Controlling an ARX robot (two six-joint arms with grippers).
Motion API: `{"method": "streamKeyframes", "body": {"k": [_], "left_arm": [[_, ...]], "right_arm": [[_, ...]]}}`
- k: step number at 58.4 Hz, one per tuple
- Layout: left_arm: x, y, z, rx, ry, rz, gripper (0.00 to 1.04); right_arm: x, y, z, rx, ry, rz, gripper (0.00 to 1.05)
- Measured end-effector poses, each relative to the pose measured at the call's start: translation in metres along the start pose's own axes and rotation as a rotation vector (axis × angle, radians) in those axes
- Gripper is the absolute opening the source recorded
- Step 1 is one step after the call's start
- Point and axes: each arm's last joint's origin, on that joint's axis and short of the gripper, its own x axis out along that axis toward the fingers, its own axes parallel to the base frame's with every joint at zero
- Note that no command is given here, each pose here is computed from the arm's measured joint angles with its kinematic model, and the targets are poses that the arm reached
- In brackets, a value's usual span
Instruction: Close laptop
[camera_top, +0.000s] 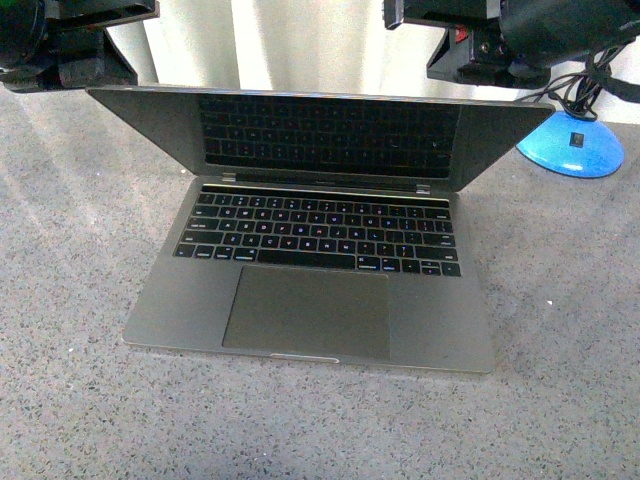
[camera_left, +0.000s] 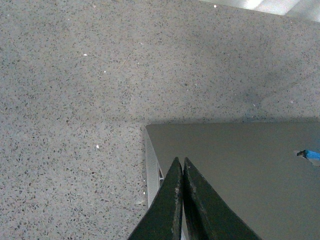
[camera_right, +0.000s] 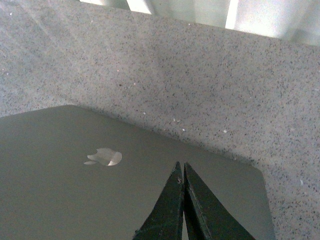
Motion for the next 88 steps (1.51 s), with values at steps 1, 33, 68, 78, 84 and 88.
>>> {"method": "streamKeyframes", "body": {"k": [1,33,68,78,84,88], "left_arm": [[0.000,-0.001,-0.001,0.002,-0.003,0.001,0.04],[-0.004,-0.016,-0.019,0.002,0.021,-0.033,0.04],[-0.009,-0.023,-0.044,-0.045,0.073,-0.057,0.04],[-0.009,-0.027,-0.052,-0.045,0.096,-0.063,0.04],[-0.009,-0.028,-0.056,-0.049,0.107,-0.065,0.04],[-0.009,-0.028,-0.057,-0.053,0.111,-0.066,0.04]], "right_arm": [[0.000,0.000,-0.001,0.000,0.002,-0.002,0.01],[0.004,0.006,-0.032,0.039,0.064,-0.025,0.01],[0.003,-0.002,-0.061,0.086,0.096,-0.039,0.01],[0.003,-0.003,-0.067,0.097,0.104,-0.038,0.01],[0.003,-0.003,-0.071,0.105,0.108,-0.039,0.01],[0.004,-0.002,-0.073,0.110,0.110,-0.038,0.01]]}}
